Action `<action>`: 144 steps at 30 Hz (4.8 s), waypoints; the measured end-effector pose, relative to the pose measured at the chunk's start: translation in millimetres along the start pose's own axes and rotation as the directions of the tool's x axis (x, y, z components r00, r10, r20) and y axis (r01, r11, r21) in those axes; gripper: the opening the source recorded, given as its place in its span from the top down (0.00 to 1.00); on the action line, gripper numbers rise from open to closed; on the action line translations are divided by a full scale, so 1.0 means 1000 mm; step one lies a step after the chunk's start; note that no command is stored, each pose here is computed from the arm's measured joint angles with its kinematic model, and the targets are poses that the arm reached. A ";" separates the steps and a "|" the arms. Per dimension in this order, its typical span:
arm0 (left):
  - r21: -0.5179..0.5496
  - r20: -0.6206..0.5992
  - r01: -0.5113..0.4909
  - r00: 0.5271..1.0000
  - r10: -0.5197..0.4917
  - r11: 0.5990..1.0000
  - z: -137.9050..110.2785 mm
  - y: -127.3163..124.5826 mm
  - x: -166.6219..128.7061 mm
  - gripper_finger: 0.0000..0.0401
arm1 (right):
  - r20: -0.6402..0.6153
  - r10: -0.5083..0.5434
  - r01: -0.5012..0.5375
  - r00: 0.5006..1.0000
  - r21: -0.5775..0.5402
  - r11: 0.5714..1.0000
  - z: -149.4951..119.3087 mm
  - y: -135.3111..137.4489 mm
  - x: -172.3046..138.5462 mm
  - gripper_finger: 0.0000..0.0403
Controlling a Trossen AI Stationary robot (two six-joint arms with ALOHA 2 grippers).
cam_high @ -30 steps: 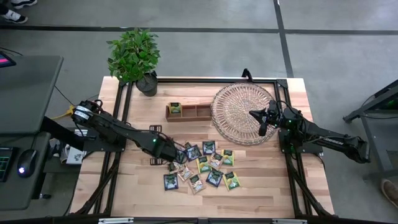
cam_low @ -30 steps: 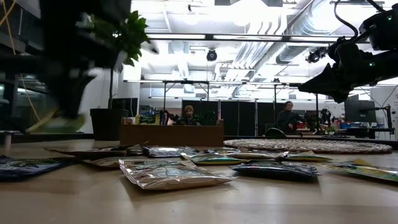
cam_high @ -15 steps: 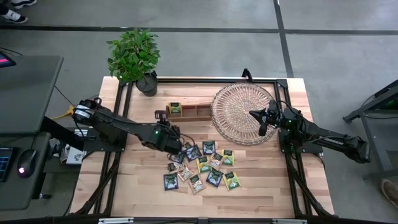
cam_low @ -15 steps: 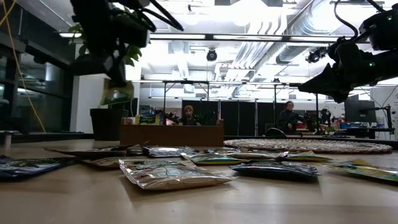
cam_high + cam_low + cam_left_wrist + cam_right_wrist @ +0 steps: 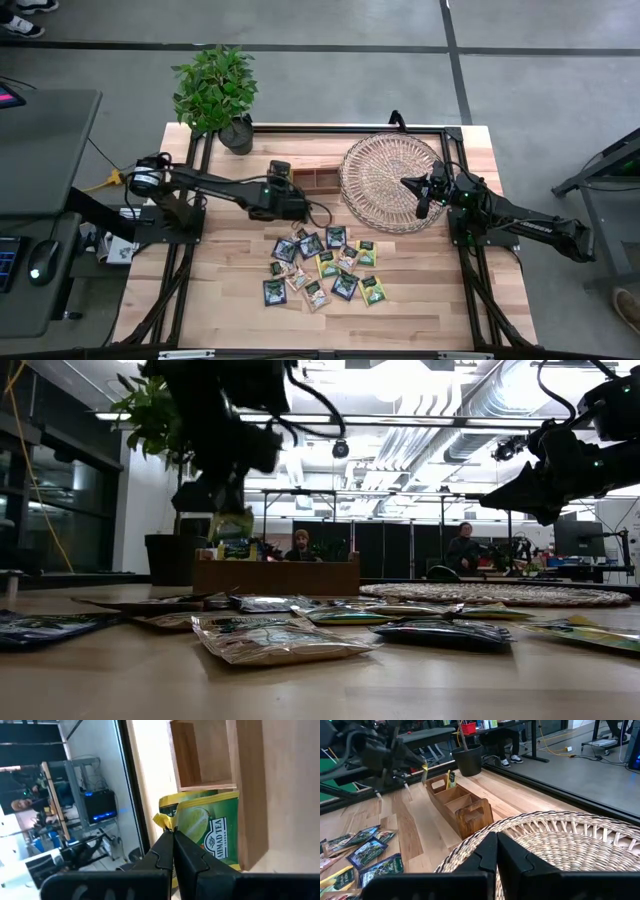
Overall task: Pick & Place Tea
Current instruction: Put the yellow tea bag into the left section of the wooden organizer, then put the blue tea bag into the right section of the wooden organizer
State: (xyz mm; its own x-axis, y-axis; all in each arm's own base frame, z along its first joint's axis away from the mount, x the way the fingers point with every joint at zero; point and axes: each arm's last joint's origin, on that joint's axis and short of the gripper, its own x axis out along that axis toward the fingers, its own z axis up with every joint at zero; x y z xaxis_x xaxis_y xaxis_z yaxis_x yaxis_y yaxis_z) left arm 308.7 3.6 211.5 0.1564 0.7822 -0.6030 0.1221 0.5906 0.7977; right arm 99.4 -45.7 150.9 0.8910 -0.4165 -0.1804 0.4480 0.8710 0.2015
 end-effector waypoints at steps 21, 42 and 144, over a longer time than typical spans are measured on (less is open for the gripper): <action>-0.063 -0.103 0.044 0.993 -0.050 0.997 -0.003 0.015 0.047 1.00 | 0.000 0.000 0.000 1.000 0.000 1.000 0.000 0.000 0.000 0.98; -0.068 -0.081 0.088 0.992 -0.093 0.994 -0.009 -0.002 0.056 1.00 | 0.000 0.000 0.000 1.000 0.000 1.000 0.000 0.000 0.000 0.99; -0.942 0.111 0.304 0.678 -0.726 0.140 0.062 -0.064 -0.057 0.52 | 0.000 0.000 0.000 1.000 0.000 1.000 0.000 0.000 0.000 0.99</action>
State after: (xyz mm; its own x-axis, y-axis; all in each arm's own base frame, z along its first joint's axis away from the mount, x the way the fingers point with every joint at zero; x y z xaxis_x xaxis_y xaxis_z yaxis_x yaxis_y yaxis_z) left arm 352.2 -91.6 194.6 0.1264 0.0794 -0.9888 -0.8588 0.5076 -0.0690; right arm 99.4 -45.7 150.8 0.8911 -0.4162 -0.1808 0.4477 0.8712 0.2015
